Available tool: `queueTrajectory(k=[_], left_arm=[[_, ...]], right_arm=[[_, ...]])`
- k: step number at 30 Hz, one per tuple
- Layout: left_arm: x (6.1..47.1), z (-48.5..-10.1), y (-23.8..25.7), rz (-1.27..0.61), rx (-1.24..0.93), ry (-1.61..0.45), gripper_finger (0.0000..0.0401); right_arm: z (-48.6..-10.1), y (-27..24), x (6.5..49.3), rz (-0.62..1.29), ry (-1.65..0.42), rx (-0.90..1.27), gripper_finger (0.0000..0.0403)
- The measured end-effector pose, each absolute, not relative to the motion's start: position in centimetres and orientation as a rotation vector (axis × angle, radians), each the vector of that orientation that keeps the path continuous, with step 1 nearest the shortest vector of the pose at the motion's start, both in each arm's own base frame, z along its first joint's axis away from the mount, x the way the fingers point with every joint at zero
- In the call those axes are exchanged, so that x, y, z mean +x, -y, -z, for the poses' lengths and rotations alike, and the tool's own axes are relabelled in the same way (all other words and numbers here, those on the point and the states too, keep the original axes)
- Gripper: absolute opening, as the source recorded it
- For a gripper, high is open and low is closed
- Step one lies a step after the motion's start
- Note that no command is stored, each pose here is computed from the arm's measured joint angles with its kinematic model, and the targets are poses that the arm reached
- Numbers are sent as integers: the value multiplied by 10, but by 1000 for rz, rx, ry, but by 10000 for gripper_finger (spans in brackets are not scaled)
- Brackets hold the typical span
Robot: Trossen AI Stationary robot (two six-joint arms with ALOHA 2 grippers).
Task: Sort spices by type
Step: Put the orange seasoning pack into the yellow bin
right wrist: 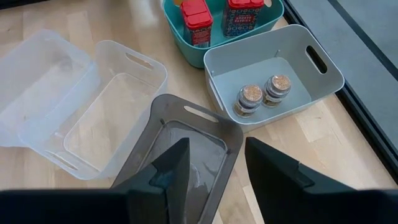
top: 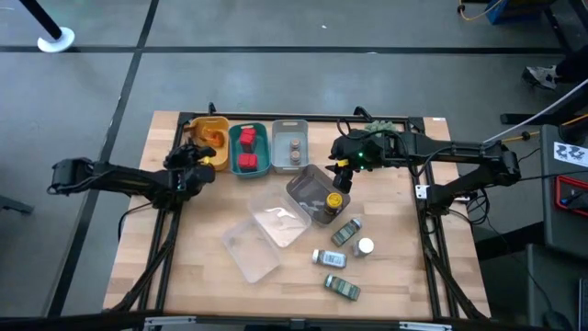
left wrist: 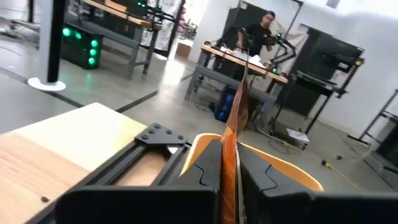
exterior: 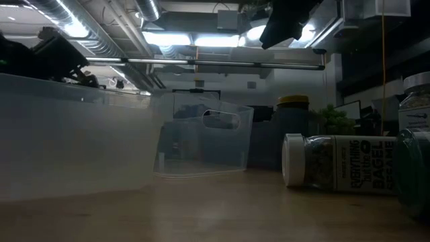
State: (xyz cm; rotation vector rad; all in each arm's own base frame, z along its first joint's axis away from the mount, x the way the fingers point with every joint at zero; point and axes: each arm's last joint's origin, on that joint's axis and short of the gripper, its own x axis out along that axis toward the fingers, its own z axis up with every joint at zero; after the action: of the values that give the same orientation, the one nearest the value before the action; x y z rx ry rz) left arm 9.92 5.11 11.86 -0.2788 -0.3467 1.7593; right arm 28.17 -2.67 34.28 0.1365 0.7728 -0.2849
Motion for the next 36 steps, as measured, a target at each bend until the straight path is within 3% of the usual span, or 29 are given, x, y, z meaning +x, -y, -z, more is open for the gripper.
queueTrajectory(k=[7,26,30,36], left_arm=[[99,-117,-55,-1747,-244,184,14],[96,-115,-65,-1769,-294,121,16],[96,-116,-67,-1776,-334,173,45],[99,-123,-72,-1777,-354,229,120]], right_arm=[[-343,27,282,285,-773,137,156],[-342,27,281,283,-784,137,156],[-342,27,281,282,-784,137,156],[-342,26,281,279,-785,139,156]])
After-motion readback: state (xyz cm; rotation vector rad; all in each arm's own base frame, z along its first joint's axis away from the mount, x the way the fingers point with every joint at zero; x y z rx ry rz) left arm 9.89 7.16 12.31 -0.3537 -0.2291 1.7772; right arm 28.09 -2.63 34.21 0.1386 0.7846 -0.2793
